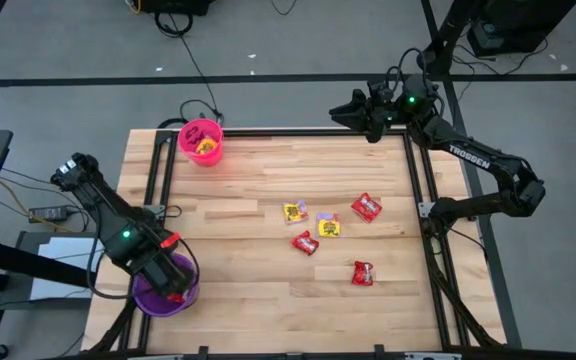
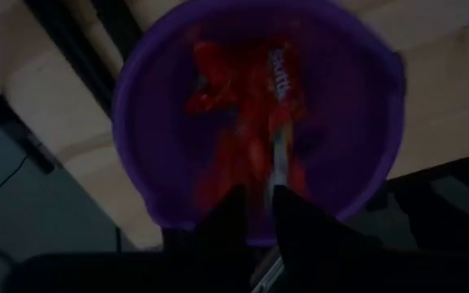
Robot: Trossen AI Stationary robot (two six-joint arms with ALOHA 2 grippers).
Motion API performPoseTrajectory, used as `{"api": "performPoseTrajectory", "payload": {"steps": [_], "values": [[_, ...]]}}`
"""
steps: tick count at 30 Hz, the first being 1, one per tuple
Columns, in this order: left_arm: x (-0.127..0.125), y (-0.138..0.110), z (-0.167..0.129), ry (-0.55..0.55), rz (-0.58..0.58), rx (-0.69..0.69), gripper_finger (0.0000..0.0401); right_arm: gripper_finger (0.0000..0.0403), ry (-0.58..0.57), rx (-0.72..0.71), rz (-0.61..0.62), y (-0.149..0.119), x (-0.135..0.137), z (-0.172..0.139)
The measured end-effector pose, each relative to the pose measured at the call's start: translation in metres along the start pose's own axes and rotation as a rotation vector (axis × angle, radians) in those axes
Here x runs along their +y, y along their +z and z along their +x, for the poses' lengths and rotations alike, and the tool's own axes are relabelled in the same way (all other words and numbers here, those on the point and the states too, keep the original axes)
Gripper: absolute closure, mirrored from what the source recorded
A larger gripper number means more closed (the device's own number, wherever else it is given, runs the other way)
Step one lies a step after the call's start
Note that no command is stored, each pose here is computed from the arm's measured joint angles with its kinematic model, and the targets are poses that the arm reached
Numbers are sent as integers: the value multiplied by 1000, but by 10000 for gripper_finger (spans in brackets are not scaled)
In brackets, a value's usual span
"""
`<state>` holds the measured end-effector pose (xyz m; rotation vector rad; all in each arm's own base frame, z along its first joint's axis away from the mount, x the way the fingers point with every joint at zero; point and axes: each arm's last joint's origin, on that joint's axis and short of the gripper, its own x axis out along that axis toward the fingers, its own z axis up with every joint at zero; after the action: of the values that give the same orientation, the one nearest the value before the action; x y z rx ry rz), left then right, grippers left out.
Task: Sort candy by brand, put in halloween buckets
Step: Put the red candy into the violet bucket, then put the yellow candy into the pink bucket
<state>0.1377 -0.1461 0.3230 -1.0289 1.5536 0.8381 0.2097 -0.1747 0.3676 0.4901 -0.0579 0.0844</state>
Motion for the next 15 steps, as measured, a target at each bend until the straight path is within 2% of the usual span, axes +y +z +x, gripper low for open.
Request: {"api": "performPoseTrajectory", "payload": {"steps": [4,8,12,15], "values": [[4,1,0,46,-11,15,275,235,2,1,0,0,0,0],[6,3,-1,55,-16,-38,252,235,5,3,0,0,0,0],[4,13,-15,-75,-38,-199,249,236,-18,6,7,3,-4,-8],[6,26,-31,-193,-83,-344,248,238,-90,31,20,2,-7,-21]]}}
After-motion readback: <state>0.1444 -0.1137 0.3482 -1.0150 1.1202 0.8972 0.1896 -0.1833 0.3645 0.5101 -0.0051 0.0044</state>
